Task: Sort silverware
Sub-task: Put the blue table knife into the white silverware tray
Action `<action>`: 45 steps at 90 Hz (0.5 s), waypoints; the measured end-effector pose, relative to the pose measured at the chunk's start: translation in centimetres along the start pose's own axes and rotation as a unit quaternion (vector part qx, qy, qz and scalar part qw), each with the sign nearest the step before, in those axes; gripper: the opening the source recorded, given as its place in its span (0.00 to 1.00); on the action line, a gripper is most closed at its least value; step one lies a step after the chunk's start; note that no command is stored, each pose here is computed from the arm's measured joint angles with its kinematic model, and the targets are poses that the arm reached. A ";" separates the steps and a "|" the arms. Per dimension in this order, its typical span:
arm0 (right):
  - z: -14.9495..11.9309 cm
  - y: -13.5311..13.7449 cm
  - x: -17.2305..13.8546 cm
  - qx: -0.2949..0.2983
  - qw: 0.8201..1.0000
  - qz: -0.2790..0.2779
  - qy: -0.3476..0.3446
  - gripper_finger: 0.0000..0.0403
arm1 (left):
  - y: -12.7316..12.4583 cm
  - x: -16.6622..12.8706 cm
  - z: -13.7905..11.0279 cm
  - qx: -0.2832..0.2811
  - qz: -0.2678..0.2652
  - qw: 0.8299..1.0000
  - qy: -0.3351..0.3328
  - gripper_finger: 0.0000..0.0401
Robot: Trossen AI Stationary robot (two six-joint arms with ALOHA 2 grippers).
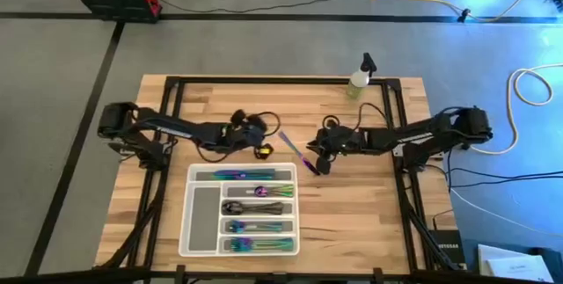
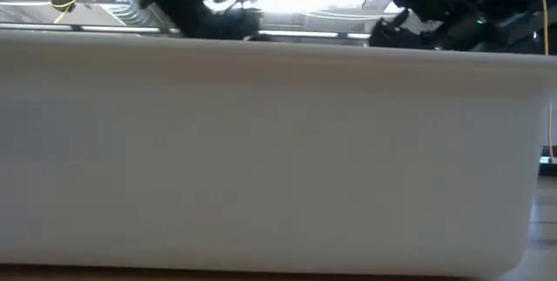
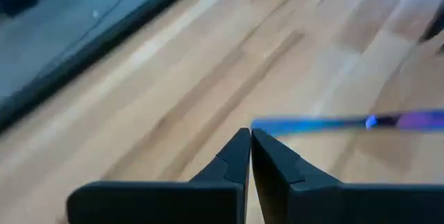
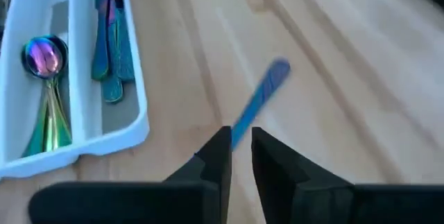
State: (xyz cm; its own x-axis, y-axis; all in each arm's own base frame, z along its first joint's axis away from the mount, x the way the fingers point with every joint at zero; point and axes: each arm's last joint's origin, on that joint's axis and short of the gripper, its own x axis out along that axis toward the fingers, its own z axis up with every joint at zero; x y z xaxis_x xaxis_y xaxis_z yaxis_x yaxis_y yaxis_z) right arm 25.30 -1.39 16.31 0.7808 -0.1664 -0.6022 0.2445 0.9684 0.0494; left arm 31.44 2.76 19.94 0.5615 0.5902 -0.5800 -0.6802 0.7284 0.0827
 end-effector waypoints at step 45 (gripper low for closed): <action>7.0 -2.6 9.8 -0.114 0.983 -0.017 0.141 0.01 | 2.0 0.7 -2.9 -0.010 0.073 0.995 0.060 0.00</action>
State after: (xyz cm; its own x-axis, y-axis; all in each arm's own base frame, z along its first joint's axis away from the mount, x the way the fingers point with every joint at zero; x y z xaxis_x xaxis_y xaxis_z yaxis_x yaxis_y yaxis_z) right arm 36.33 -6.81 15.86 0.5764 -0.1732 -0.7986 0.1083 0.9848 -0.1355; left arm 29.10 3.66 17.37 0.3964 0.6429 -0.6554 -0.7604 0.6299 0.1580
